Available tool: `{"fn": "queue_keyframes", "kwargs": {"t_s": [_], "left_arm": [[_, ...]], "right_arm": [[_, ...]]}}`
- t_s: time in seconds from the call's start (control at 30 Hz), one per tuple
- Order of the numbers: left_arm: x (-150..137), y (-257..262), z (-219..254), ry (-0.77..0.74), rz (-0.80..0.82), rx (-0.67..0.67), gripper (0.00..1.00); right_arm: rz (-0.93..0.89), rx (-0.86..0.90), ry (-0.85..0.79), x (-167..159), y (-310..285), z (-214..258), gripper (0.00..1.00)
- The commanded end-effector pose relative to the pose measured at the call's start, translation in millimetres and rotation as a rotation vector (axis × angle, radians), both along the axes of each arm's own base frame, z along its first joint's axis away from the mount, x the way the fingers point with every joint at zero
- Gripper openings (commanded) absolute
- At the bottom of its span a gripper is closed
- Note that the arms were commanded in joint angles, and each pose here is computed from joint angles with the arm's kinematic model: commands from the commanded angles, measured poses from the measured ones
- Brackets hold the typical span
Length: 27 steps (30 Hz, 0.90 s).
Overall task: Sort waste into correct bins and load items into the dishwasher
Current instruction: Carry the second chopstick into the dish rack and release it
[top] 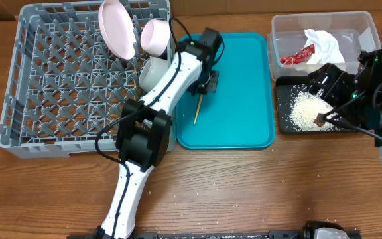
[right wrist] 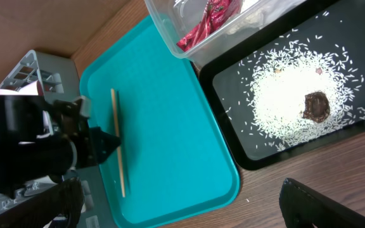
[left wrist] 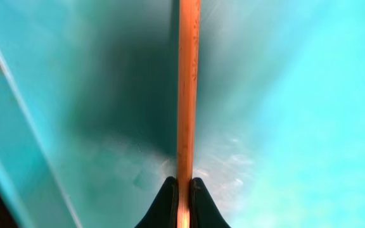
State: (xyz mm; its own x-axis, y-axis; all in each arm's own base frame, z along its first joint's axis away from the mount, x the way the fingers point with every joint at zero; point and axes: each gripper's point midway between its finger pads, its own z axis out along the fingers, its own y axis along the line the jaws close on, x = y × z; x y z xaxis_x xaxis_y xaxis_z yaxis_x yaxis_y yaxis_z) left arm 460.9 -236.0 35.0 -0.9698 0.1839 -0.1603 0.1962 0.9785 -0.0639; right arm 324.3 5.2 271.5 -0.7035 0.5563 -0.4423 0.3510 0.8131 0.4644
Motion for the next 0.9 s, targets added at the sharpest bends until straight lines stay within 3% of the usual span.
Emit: {"fn": "queue_keyframes", "kwargs": {"t_s": [0.0,0.17,0.37,0.5,0.7,0.87], "left_arm": [[22,4,121,-0.219,-0.045,-0.088,0.04],[5,50,213,-0.351,0.021,-0.023,0.04],[-32,131,273,-0.404,0.207,0.082,0.04],[-42,174,266,-0.339,0.285,0.148,0.04],[-44,221,218,-0.189,0.377,0.210,0.04],[-39,232,164,-0.095,0.319,0.215,0.04]], "right_arm": [[-0.005,-0.004,-0.015,1,-2,4,1.00],[-0.005,-0.005,-0.015,1,-2,4,1.00],[-0.005,-0.004,-0.015,1,-2,4,1.00],[-0.005,-0.004,-0.015,1,-2,4,1.00],[-0.005,-0.005,-0.015,1,-2,4,1.00],[-0.005,-0.004,-0.015,1,-2,4,1.00]]}}
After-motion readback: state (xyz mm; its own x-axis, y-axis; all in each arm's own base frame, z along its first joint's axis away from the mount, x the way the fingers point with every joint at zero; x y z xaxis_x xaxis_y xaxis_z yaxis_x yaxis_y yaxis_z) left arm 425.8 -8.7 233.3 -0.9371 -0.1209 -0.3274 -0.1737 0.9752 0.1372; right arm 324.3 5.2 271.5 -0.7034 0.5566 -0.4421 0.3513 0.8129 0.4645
